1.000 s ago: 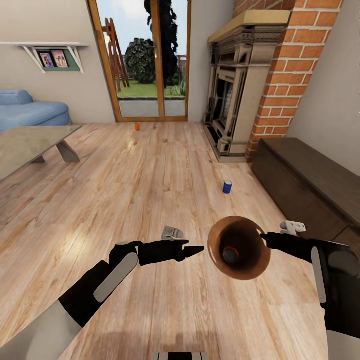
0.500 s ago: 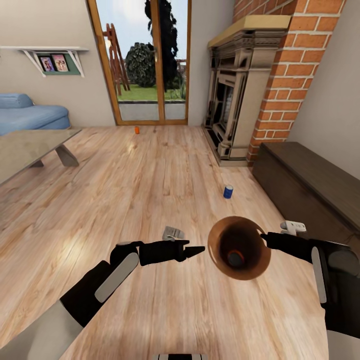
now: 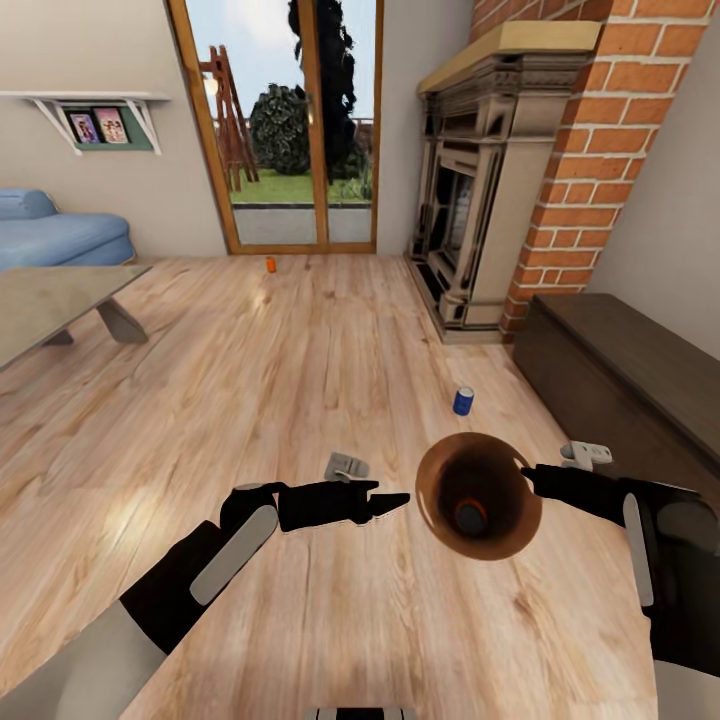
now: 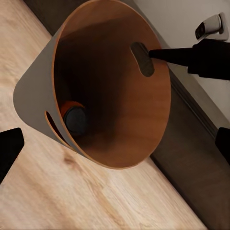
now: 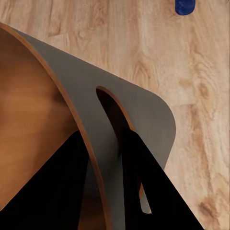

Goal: Put the three can of soda from the living room inside the tash can in the kitchen.

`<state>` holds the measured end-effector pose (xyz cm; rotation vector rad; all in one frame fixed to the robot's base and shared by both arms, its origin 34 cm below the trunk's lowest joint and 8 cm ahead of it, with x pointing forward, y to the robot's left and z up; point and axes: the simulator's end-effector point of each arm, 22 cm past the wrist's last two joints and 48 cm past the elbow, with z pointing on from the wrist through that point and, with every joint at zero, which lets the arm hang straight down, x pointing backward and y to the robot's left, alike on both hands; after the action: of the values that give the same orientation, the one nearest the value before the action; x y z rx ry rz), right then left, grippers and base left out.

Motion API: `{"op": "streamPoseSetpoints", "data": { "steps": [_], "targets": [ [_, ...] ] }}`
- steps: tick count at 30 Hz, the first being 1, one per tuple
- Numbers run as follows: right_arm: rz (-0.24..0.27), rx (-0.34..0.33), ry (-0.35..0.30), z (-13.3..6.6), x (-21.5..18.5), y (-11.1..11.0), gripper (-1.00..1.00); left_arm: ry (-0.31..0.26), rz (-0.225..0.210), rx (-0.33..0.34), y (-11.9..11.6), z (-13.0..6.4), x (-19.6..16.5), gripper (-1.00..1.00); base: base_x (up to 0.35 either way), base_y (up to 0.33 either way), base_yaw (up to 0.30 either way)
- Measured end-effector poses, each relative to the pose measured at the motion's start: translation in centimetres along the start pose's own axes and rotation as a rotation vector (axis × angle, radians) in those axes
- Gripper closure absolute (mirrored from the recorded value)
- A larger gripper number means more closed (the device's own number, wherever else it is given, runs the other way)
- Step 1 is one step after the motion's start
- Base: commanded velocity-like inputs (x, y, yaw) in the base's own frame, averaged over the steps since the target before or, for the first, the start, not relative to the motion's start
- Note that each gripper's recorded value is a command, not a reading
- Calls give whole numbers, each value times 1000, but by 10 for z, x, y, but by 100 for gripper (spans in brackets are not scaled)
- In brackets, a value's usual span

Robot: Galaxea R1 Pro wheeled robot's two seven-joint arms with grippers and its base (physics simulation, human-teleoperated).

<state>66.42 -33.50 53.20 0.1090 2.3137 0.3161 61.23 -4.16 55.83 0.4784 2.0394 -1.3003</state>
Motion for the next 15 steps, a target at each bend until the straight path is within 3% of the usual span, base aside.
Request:
{"op": "streamPoseSetpoints", "data": {
  "steps": [4,15],
  "targets": [
    [2,-6,0,0,0,2,100,-3,0,1,0,0,-1,-100,339,0,-128],
    [-5,-3,-5,-2,-3,2,100,-8,3,5,-3,-1,-4,-100,339,0,-232]
  ]
}}
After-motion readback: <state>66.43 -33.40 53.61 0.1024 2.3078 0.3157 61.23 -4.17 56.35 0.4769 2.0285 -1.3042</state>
